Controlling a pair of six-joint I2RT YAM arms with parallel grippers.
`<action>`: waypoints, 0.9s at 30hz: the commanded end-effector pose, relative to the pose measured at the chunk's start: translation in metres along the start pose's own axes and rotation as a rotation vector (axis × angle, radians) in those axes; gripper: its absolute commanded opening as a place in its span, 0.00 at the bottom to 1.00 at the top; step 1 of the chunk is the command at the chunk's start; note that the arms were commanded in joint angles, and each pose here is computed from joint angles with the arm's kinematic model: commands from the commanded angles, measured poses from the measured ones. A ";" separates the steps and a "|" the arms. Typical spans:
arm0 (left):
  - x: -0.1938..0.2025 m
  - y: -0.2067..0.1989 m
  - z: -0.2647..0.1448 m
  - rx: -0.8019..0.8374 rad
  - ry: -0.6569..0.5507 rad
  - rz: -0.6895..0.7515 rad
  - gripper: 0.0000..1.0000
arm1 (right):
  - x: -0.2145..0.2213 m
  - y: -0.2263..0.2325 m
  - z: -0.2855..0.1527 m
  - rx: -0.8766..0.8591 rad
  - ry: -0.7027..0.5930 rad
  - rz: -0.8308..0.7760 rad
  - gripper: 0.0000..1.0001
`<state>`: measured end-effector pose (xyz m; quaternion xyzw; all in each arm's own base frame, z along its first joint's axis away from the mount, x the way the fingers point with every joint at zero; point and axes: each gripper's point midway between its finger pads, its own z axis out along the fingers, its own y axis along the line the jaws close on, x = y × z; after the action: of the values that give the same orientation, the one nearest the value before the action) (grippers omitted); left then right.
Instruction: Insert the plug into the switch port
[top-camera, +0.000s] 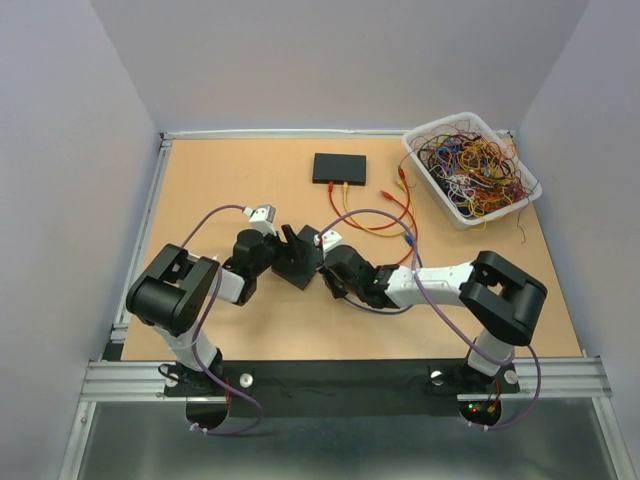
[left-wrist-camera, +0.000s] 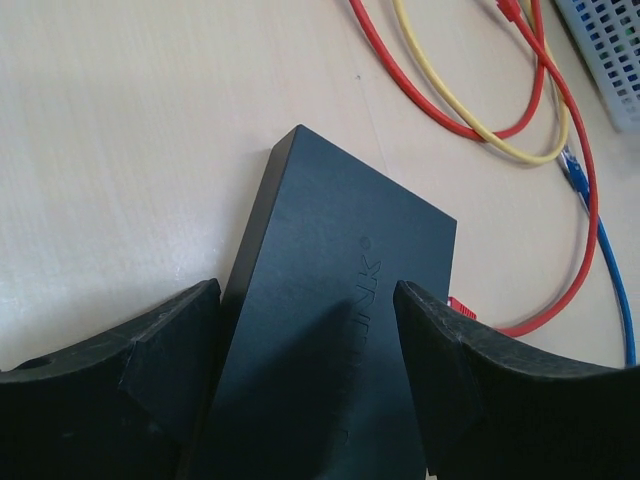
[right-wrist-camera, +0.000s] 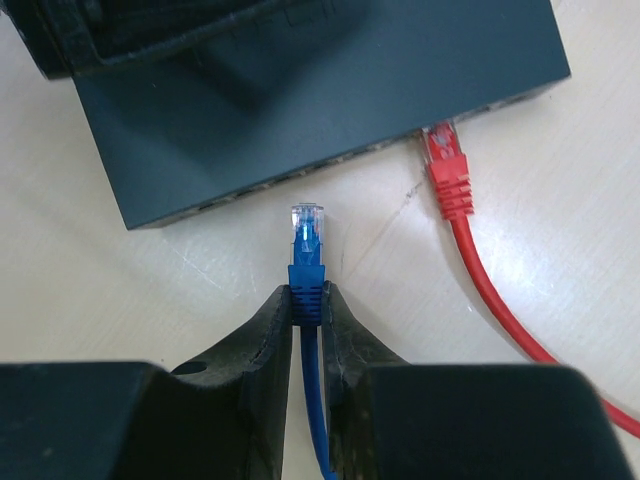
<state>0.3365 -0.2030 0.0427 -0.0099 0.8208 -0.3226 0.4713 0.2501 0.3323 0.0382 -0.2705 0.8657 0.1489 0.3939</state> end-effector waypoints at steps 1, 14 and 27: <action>-0.003 -0.014 0.001 0.082 -0.010 0.021 0.80 | -0.027 0.008 0.006 -0.020 -0.055 -0.001 0.00; 0.003 -0.014 0.002 0.095 0.002 0.023 0.80 | -0.026 0.011 0.018 -0.019 -0.040 -0.008 0.00; 0.008 -0.012 0.004 0.102 0.015 0.021 0.79 | -0.044 0.014 0.011 -0.026 -0.075 -0.005 0.00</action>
<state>0.3379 -0.2111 0.0424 0.0085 0.8087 -0.3452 0.4762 0.2552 0.3431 0.0293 -0.2846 0.8688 0.1402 0.3803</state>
